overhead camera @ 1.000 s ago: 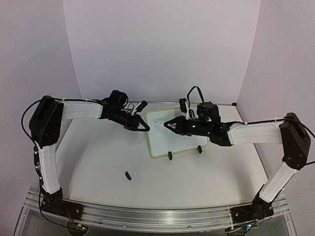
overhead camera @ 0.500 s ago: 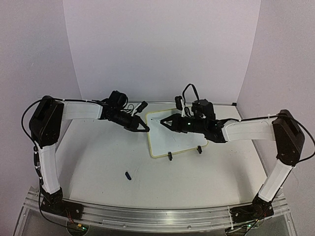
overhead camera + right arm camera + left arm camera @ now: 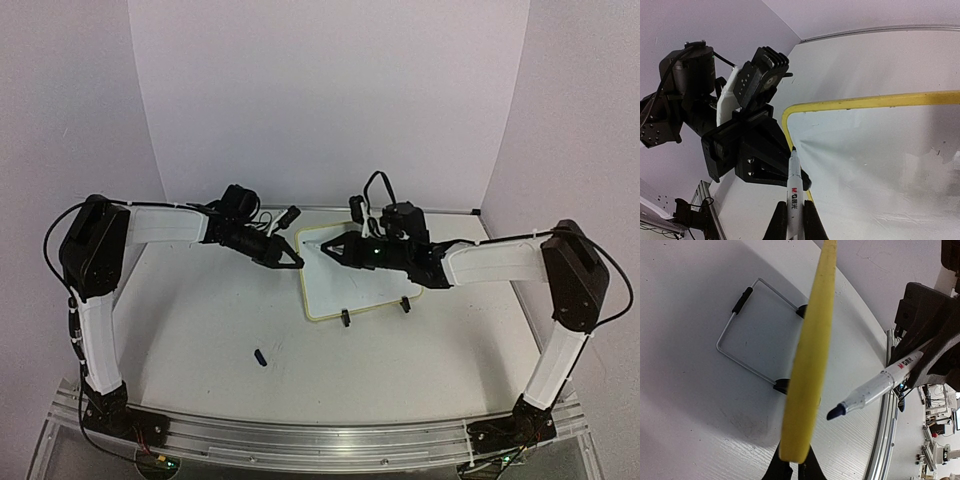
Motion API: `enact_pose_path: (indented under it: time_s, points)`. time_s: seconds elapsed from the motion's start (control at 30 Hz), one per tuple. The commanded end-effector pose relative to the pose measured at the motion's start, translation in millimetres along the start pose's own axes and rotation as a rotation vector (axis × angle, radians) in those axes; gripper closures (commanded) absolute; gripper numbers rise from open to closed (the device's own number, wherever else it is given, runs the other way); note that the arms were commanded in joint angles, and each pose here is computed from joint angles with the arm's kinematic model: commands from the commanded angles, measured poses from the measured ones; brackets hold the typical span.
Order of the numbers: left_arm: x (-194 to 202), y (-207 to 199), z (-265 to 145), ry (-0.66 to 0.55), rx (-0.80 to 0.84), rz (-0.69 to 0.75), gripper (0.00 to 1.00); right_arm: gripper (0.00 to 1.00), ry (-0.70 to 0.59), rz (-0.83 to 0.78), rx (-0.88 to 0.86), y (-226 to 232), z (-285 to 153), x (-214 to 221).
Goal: Write a sentence on the whiteboard
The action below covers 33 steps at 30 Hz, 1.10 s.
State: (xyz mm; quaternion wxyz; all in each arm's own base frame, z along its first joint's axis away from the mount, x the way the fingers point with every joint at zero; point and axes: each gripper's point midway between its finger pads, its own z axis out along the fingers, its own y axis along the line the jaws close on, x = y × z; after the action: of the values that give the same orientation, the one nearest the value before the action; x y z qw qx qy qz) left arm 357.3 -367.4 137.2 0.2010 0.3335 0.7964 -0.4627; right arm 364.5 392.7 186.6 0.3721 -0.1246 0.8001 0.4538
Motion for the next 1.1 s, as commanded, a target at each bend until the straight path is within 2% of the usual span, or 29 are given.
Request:
enact_pose_path:
  time_s: [0.0, 0.43, 0.9, 1.07]
  points:
    - [2.4, 2.1, 1.3, -0.002, 0.005, 0.022, 1.0, 1.0, -0.049, -0.032, -0.026, 12.1, 6.3, -17.8]
    - [1.5, 1.1, 0.8, -0.003, 0.007, 0.023, 1.0, 1.0, -0.053, -0.02, -0.005, 5.5, 13.3, -17.2]
    - [0.5, 0.2, -0.2, -0.004, 0.006, 0.023, 1.0, 1.0, -0.041, -0.005, 0.067, -13.5, -6.9, 3.0]
    - [0.6, -0.1, -0.2, -0.004, 0.007, 0.024, 1.0, 1.0, -0.039, -0.02, 0.029, -2.0, -12.9, -0.1]
